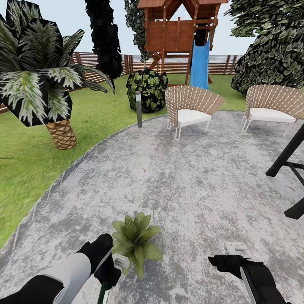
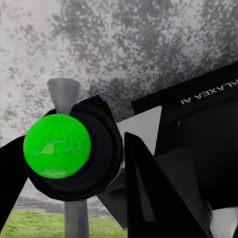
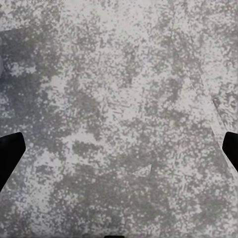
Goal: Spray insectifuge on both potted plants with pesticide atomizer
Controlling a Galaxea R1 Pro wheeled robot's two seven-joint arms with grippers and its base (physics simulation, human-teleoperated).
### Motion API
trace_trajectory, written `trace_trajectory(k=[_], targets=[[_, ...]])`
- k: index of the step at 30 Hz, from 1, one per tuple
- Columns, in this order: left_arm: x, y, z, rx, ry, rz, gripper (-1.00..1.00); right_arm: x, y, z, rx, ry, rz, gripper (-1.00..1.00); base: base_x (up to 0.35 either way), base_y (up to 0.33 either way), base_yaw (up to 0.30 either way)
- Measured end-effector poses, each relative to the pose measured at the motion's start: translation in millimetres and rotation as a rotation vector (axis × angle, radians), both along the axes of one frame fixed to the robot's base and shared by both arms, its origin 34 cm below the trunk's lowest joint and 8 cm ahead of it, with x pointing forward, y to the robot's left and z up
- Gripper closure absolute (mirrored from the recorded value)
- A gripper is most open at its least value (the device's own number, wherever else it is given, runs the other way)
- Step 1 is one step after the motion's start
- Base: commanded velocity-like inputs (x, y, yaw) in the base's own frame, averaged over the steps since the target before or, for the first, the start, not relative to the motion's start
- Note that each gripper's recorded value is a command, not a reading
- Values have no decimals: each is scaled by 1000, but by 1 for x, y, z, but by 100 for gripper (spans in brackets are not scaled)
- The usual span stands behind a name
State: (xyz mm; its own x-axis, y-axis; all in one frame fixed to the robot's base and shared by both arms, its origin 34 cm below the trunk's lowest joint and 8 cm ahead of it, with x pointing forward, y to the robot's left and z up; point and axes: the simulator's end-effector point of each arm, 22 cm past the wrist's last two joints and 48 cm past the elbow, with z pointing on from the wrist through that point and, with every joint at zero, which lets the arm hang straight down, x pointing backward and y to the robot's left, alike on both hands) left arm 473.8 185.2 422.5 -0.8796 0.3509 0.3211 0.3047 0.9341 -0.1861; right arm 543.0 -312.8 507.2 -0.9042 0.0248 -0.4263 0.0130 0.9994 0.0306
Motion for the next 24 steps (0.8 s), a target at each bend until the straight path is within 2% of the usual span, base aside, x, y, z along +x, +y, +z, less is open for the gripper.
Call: trace_trajectory(k=[3, 5, 9, 11, 15, 24], targets=[[13, -1, 5, -1, -20, -1, 100, 0, 0, 0, 0, 0, 0, -100, 0, 0, 0], [33, -1, 13, -1, -51, -1, 100, 0, 0, 0, 0, 0, 0, -100, 0, 0, 0], [97, 0, 43, 1, -147, -2, 100, 0, 0, 0, -1, 0, 0, -100, 0, 0, 0], [118, 0, 55, 2, -180, -2, 100, 0, 0, 0, 0, 0, 0, -100, 0, 0, 0], [149, 1, 74, 6, -231, -5, 100, 0, 0, 0, 3, -1, 0, -100, 0, 0, 0], [189, 2, 101, 9, -297, -7, 100, 0, 0, 0, 3, 0, 1, -100, 0, 0, 0]])
